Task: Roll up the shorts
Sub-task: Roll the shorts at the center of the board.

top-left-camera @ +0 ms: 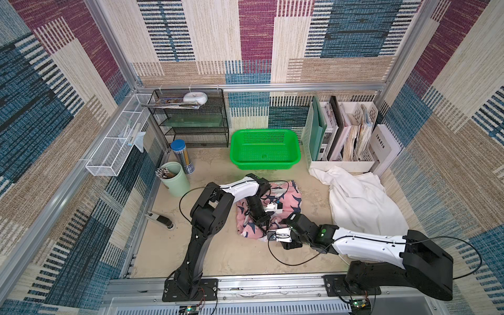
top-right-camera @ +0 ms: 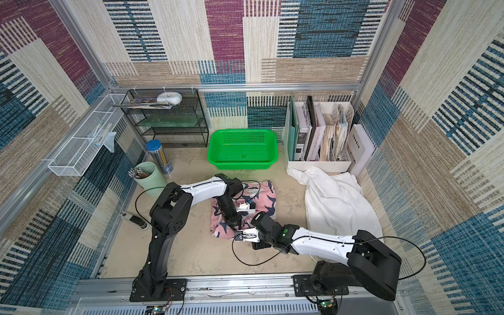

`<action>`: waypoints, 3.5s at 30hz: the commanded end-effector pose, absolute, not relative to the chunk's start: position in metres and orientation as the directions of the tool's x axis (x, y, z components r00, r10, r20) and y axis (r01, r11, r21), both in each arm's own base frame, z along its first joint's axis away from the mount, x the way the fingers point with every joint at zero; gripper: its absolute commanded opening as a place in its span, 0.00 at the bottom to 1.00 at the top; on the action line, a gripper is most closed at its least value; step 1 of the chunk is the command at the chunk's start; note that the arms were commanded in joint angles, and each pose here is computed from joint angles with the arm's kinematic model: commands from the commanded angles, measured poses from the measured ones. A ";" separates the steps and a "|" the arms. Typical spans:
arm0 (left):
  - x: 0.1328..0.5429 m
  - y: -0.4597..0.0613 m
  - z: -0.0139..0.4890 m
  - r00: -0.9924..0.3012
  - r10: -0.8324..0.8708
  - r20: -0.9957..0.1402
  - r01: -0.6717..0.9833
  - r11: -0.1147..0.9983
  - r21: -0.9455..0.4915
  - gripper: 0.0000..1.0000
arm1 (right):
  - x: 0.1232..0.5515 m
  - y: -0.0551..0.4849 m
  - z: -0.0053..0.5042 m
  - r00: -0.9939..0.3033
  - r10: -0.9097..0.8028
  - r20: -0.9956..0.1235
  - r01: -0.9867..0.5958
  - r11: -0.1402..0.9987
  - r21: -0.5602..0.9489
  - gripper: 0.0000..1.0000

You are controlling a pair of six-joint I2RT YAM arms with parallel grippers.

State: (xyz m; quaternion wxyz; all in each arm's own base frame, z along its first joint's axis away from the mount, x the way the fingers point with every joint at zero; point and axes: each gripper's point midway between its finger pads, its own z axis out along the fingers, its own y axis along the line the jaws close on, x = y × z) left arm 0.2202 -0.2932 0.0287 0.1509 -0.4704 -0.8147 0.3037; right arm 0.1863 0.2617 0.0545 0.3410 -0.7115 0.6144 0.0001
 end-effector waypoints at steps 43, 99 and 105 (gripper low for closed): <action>0.282 -0.220 0.149 -0.499 0.690 -0.524 0.825 0.563 -0.044 0.52 | 0.195 0.267 0.030 -0.094 -0.851 -0.517 -0.995 0.095 0.024 0.00; 0.262 -0.288 0.050 0.100 0.948 -0.303 0.832 0.087 0.548 0.93 | 0.222 0.273 0.036 -0.536 -0.731 -0.422 -0.771 0.219 0.599 0.00; 0.263 -0.283 0.042 0.055 0.950 -0.307 0.866 0.108 0.489 0.78 | 0.222 0.273 0.035 -0.534 -0.731 -0.424 -0.773 0.220 0.595 0.00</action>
